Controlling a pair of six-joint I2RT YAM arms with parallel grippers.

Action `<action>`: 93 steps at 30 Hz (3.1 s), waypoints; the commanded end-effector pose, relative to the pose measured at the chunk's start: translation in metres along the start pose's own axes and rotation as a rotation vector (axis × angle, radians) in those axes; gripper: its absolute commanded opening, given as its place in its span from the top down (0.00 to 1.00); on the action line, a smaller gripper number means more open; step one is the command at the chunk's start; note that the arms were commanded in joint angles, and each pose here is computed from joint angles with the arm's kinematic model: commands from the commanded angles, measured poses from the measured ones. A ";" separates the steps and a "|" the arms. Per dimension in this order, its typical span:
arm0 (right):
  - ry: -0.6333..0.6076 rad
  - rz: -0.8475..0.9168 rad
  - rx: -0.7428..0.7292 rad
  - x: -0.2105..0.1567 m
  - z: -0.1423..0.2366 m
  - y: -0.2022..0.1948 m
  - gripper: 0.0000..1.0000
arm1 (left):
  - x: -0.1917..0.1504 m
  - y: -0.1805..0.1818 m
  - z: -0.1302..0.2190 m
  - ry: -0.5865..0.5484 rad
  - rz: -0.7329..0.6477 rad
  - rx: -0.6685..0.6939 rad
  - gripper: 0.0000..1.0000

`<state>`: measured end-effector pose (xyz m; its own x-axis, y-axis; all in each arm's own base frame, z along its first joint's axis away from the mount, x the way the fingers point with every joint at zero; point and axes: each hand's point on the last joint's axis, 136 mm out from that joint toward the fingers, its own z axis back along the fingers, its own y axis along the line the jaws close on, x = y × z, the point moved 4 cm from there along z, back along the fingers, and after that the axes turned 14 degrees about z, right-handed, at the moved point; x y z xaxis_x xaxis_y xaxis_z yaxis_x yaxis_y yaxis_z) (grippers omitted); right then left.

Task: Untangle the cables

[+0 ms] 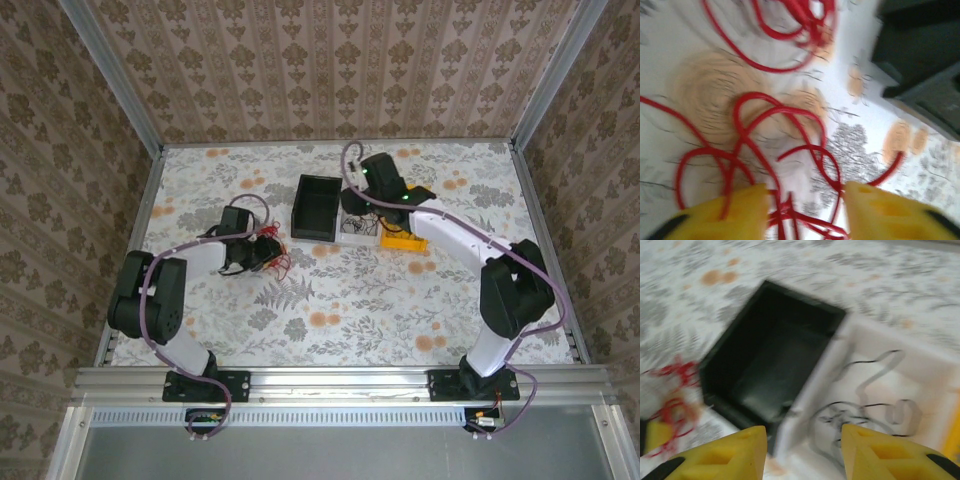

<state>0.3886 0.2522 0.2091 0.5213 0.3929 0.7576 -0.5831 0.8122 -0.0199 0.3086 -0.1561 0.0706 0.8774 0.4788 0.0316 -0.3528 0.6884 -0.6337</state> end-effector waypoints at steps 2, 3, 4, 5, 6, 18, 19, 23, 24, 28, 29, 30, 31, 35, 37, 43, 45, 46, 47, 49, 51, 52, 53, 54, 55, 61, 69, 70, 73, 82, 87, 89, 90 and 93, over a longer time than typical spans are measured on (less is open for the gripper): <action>0.052 0.076 0.240 -0.018 -0.019 0.059 0.57 | -0.001 -0.006 0.018 -0.035 -0.035 -0.039 0.38; 0.066 0.086 0.275 -0.021 -0.023 0.068 0.57 | 0.004 -0.002 0.026 -0.093 -0.020 -0.020 0.37; 0.081 0.103 0.297 -0.024 -0.026 0.075 0.57 | 0.009 0.000 0.035 -0.152 -0.013 -0.013 0.36; 0.098 0.120 0.312 -0.027 -0.029 0.081 0.57 | 0.013 0.001 0.047 -0.224 -0.013 -0.010 0.35; 0.116 0.135 0.325 -0.030 -0.033 0.087 0.57 | 0.018 0.000 0.060 -0.298 -0.018 -0.016 0.34; 0.276 0.160 0.442 -0.051 -0.081 0.125 0.60 | 0.042 0.012 0.087 -0.381 0.018 0.051 0.39; 0.288 0.156 0.450 -0.053 -0.084 0.127 0.60 | 0.041 0.012 0.082 -0.360 0.018 0.049 0.40; 0.320 0.138 0.485 -0.061 -0.092 0.133 0.61 | 0.039 0.014 0.065 -0.295 0.018 0.052 0.41; 0.328 0.137 0.496 -0.063 -0.093 0.135 0.61 | 0.038 0.015 0.060 -0.283 0.018 0.055 0.41; 0.349 0.130 0.520 -0.071 -0.095 0.139 0.63 | 0.039 0.016 0.045 -0.252 0.022 0.057 0.43; 0.354 0.128 0.521 -0.073 -0.096 0.139 0.63 | 0.039 0.015 0.042 -0.246 0.022 0.056 0.43; 0.355 0.125 0.523 -0.073 -0.097 0.139 0.63 | 0.039 0.014 0.039 -0.238 0.020 0.054 0.44; 0.359 0.122 0.529 -0.075 -0.098 0.140 0.63 | 0.040 0.013 0.035 -0.231 0.016 0.051 0.44; 0.353 0.121 0.545 -0.073 -0.098 0.143 0.64 | 0.040 0.008 0.025 -0.204 0.001 0.061 0.49; 0.353 0.118 0.552 -0.074 -0.099 0.144 0.65 | 0.039 0.008 0.020 -0.190 0.001 0.070 0.54; 0.376 0.093 0.568 -0.081 -0.112 0.146 0.67 | 0.036 0.013 0.012 -0.166 0.007 0.091 0.59; 0.380 0.081 0.565 -0.082 -0.116 0.145 0.73 | 0.034 0.015 0.010 -0.161 0.010 0.099 0.61; 0.379 0.074 0.562 -0.081 -0.116 0.143 0.78 | 0.034 0.017 0.009 -0.159 0.013 0.104 0.63; 0.373 0.072 0.558 -0.080 -0.115 0.142 0.83 | 0.034 0.019 0.007 -0.157 0.018 0.110 0.64; 0.347 0.074 0.559 -0.075 -0.109 0.140 0.90 | 0.034 0.022 0.004 -0.150 0.026 0.119 0.68; 0.322 0.091 0.575 -0.069 -0.099 0.141 0.94 | 0.035 0.023 0.000 -0.142 0.029 0.129 0.69; 0.316 0.097 0.581 -0.067 -0.094 0.141 0.95 | 0.037 0.024 -0.002 -0.141 0.026 0.135 0.70; 0.312 0.110 0.588 -0.066 -0.087 0.141 0.95 | 0.038 0.024 -0.004 -0.140 0.024 0.141 0.73; 0.311 0.123 0.589 -0.066 -0.082 0.140 0.96 | 0.039 0.026 -0.005 -0.140 0.026 0.151 0.77; 0.314 0.134 0.593 -0.067 -0.076 0.140 0.97 | 0.040 0.027 -0.007 -0.140 0.029 0.160 0.79; 0.305 0.179 0.544 -0.068 -0.041 0.124 0.99 | 0.044 0.035 -0.019 -0.121 0.051 0.202 0.99; 0.184 0.164 0.374 -0.037 0.003 0.074 1.00 | 0.044 0.044 -0.023 -0.110 0.078 0.246 1.00; 0.165 0.160 0.346 -0.032 0.008 0.066 1.00 | 0.045 0.045 -0.022 -0.111 0.082 0.253 1.00; 0.103 0.141 0.261 -0.016 0.026 0.039 0.99 | 0.043 0.049 -0.020 -0.108 0.089 0.280 1.00; -0.020 0.089 -0.062 0.005 0.072 -0.042 1.00 | 0.042 0.058 -0.017 -0.105 0.103 0.318 1.00; -0.081 0.029 -0.160 0.005 0.092 -0.068 1.00 | 0.042 0.060 -0.016 -0.106 0.112 0.323 1.00; -0.089 0.015 -0.116 0.005 0.092 -0.066 1.00 | 0.042 0.058 -0.017 -0.103 0.106 0.310 1.00; -0.083 0.012 -0.101 0.004 0.091 -0.065 0.99 | 0.042 0.056 -0.017 -0.104 0.101 0.299 1.00; -0.061 -0.020 -0.044 0.003 0.079 -0.057 0.98 | 0.042 0.049 -0.017 -0.111 0.078 0.241 1.00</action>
<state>0.3737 0.1607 0.2644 0.4839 0.3874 0.7847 -0.5182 0.8494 -0.0998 0.3471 -0.1221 0.0523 0.8095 0.5776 0.1050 -0.4593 0.7345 -0.4996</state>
